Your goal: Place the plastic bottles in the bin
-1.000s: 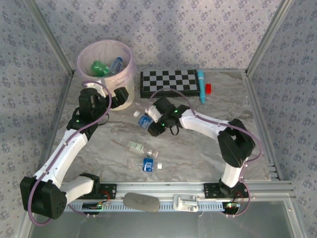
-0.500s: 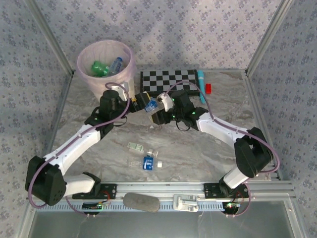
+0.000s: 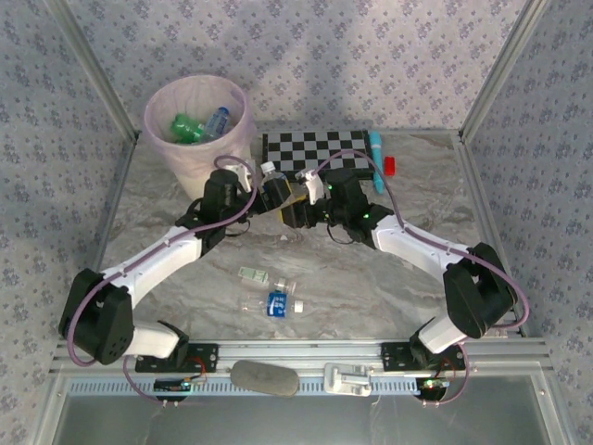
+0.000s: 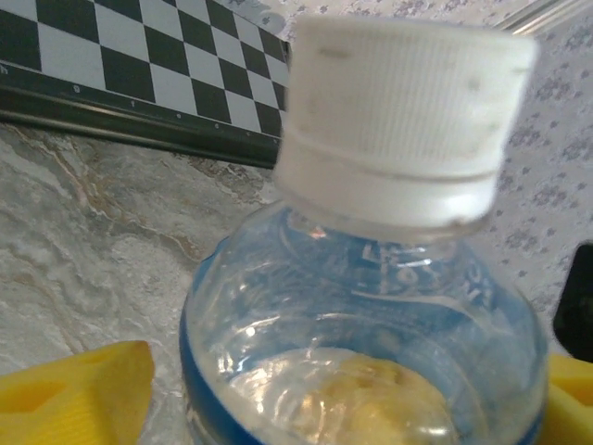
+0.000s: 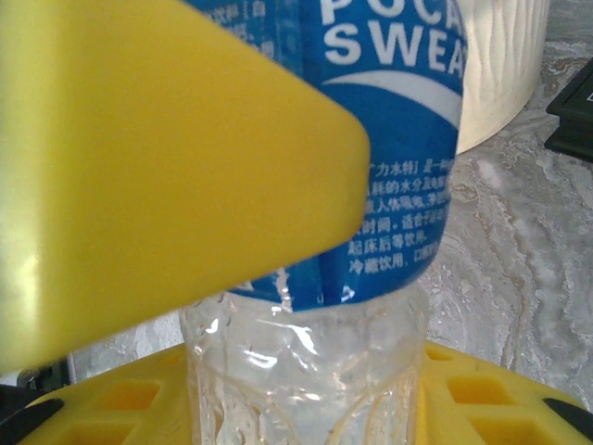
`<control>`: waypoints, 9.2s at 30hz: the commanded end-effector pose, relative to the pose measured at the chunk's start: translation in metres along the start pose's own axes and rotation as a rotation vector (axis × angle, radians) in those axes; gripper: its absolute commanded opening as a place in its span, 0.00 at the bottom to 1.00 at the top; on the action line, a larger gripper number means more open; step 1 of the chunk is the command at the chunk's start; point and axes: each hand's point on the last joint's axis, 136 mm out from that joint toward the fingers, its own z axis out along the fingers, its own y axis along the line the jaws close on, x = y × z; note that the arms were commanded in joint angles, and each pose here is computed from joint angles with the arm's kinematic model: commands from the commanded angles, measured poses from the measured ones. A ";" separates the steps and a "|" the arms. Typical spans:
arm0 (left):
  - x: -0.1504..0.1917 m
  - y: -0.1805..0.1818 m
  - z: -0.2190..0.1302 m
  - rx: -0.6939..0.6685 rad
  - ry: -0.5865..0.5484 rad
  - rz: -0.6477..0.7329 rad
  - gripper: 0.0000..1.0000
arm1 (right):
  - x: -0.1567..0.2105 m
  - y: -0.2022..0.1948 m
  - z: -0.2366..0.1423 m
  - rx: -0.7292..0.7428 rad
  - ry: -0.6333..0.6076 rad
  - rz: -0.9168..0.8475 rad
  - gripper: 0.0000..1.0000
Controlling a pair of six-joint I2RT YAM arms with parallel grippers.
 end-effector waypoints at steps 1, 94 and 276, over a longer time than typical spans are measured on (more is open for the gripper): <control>-0.005 -0.014 0.002 0.050 -0.012 0.015 0.73 | -0.009 0.012 -0.004 -0.041 -0.036 -0.016 0.41; -0.232 -0.020 -0.127 -0.338 -0.445 0.512 1.00 | 0.037 0.007 -0.010 0.147 0.113 -0.138 1.00; -0.186 -0.089 -0.062 -0.070 -0.377 0.468 0.43 | 0.001 -0.004 -0.051 0.129 -0.164 -0.118 1.00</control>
